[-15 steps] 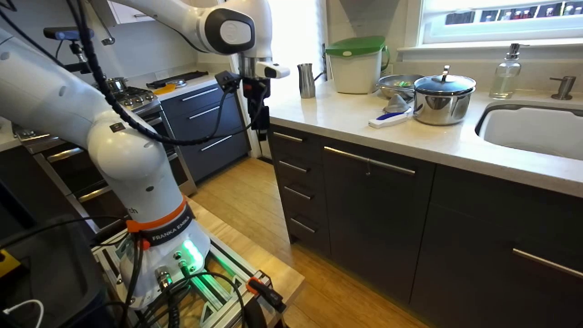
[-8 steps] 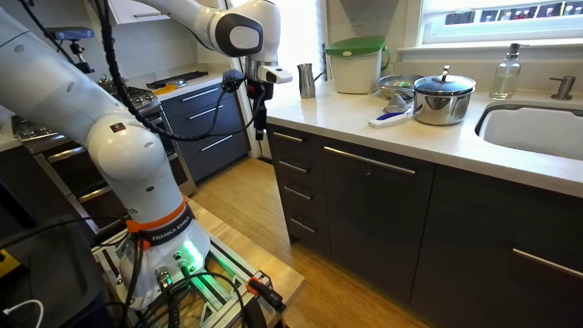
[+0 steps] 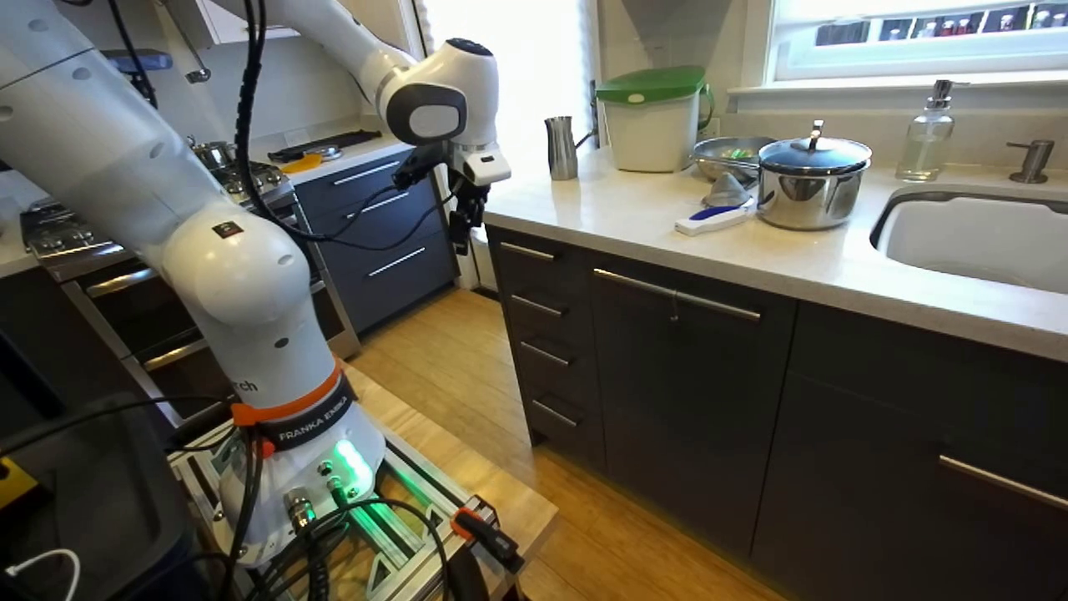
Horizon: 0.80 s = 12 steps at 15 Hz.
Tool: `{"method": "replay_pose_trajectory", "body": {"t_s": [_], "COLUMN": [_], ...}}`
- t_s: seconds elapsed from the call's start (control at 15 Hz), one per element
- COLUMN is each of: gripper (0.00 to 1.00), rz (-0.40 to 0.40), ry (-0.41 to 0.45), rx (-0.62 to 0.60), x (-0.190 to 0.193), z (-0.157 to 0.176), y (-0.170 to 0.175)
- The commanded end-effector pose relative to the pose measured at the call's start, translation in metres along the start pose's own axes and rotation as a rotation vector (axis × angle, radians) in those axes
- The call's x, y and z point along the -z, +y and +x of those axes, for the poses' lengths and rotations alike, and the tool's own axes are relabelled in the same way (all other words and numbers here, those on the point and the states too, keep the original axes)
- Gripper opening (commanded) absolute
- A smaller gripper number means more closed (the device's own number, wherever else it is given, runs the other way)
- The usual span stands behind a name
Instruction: Open the first top drawer
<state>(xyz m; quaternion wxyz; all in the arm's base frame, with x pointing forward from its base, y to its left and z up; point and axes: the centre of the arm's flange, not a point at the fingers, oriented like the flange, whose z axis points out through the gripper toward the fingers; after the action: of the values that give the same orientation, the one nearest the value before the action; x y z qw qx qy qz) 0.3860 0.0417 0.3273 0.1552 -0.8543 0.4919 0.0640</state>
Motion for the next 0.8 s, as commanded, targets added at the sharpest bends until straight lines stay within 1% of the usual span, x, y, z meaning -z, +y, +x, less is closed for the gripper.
{"method": "replay_pose_trajectory", "body": {"t_s": [0.0,0.13,0.2,0.27,0.4,0.53,0.6,0.67,0.73], "gripper": [1.0,1.0,1.0,1.0,1.0,1.0,1.0,1.0,1.0], "rz": [0.072,0.084,0.056,0.078,0.043,0.031,0.088,0.116,0.162], "ry": [0.067,0.129,0.137,0.133,0.149,0.148,0.202,0.256,0.301], "rx": [-0.18,-0.28,-0.331,-0.233,-0.285,-0.3,-0.375,-0.378,-0.34], "x": [-0.067,-0.103,-0.119,-0.068,-0.096,-0.106,-0.099,-0.098,-0.097], "z": [0.013,0.034,0.047,0.023,0.035,0.04,0.037,0.033,0.028], "y": [-0.015,-0.013,-0.012,-0.001,0.006,0.004,0.003,-0.001,-0.005]}}
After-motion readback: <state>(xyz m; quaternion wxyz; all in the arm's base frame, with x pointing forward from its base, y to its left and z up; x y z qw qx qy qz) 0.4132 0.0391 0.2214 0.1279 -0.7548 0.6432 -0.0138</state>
